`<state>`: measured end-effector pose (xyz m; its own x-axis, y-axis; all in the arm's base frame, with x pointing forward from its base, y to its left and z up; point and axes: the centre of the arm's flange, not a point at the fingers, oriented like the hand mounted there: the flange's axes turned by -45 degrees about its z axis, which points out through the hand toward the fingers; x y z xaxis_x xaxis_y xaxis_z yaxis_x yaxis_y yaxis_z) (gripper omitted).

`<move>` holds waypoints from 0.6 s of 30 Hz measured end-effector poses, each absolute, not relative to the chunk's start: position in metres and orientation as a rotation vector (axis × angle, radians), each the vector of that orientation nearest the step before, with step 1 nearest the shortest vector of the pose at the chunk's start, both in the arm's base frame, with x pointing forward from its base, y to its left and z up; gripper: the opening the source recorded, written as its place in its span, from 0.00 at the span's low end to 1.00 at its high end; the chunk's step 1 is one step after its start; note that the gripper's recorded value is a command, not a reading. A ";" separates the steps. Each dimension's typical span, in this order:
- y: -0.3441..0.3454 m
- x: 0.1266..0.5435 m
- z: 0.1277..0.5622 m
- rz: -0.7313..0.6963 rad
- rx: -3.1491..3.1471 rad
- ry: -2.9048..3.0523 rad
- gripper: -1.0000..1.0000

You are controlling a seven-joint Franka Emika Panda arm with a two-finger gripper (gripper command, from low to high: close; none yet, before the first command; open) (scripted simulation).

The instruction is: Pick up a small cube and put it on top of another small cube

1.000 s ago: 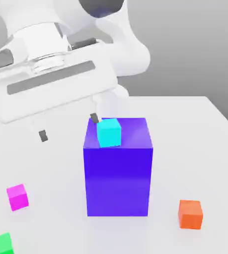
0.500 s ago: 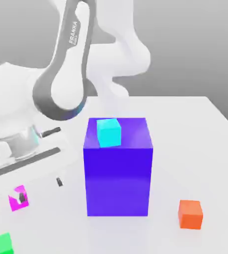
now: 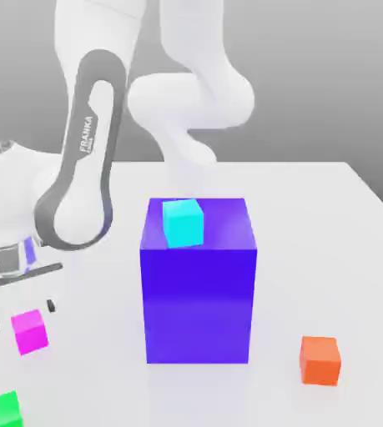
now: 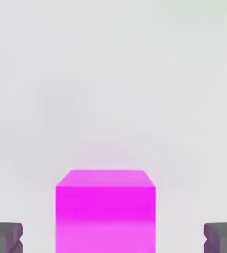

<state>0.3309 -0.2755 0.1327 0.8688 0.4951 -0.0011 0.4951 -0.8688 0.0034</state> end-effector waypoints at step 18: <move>-0.271 0.384 0.201 0.006 2.940 1.152 0.00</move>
<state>0.3845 -0.2715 0.2014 0.7338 0.6793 0.0095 0.6793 -0.7337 -0.0132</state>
